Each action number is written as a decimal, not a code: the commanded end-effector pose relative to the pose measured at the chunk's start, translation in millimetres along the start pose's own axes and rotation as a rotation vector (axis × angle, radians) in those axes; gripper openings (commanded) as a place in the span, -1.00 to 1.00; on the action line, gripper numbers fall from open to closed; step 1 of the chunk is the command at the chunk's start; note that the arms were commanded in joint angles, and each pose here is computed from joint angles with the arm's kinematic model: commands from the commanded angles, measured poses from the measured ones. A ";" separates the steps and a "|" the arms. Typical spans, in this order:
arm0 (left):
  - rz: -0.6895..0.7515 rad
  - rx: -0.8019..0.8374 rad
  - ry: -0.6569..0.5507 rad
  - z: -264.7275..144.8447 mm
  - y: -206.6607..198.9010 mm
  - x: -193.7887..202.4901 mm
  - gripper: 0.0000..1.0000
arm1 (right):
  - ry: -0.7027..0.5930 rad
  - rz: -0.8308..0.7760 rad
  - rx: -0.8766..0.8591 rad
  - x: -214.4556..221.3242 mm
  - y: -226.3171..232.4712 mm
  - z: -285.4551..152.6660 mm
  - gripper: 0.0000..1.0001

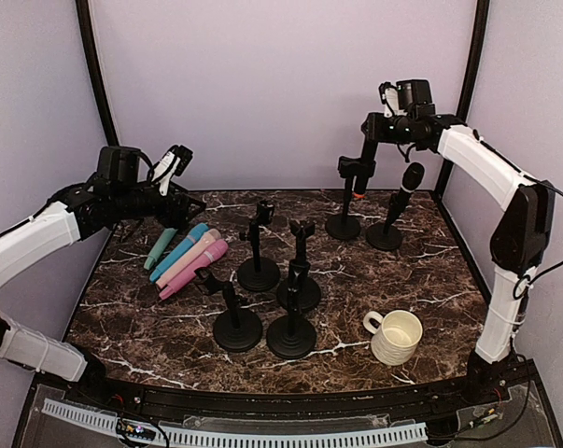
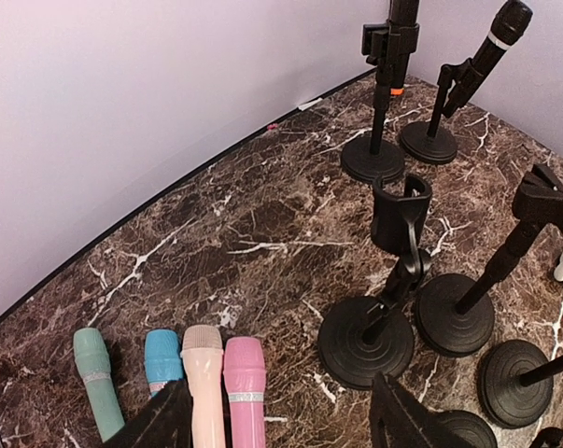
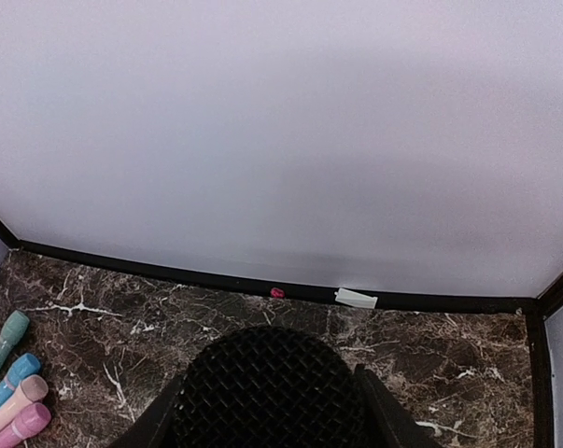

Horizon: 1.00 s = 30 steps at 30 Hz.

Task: Remove the microphone from the stand
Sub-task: Move the microphone stand with the microphone to the center of the board.

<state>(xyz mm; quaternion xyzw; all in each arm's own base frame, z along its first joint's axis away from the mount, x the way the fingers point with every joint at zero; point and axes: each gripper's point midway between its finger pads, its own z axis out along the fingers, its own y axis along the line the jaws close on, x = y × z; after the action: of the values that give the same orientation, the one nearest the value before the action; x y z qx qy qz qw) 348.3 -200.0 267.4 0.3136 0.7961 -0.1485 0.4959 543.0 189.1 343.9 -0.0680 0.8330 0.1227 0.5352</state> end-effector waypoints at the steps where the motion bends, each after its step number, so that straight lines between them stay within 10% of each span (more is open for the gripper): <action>1: -0.008 0.027 -0.098 -2.8 0.0 -35.5 0.34 | -0.111 0.081 -0.119 -31.8 26.9 -25.8 -0.59; 9: 0.033 0.093 -0.183 13.0 -22.0 -83.8 0.17 | -0.164 0.136 -0.236 -40.2 90.0 -46.0 -0.63; 30: 0.058 0.295 -0.193 82.9 -77.7 -125.3 0.54 | -0.191 0.025 -0.231 -36.3 166.6 -63.9 -0.61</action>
<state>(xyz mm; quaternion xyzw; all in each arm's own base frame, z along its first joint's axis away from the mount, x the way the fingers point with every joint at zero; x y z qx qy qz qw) 400.1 -340.0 301.7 0.3866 0.7336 -0.2500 0.4999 459.5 336.1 355.1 -0.1295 0.8152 0.2234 0.5184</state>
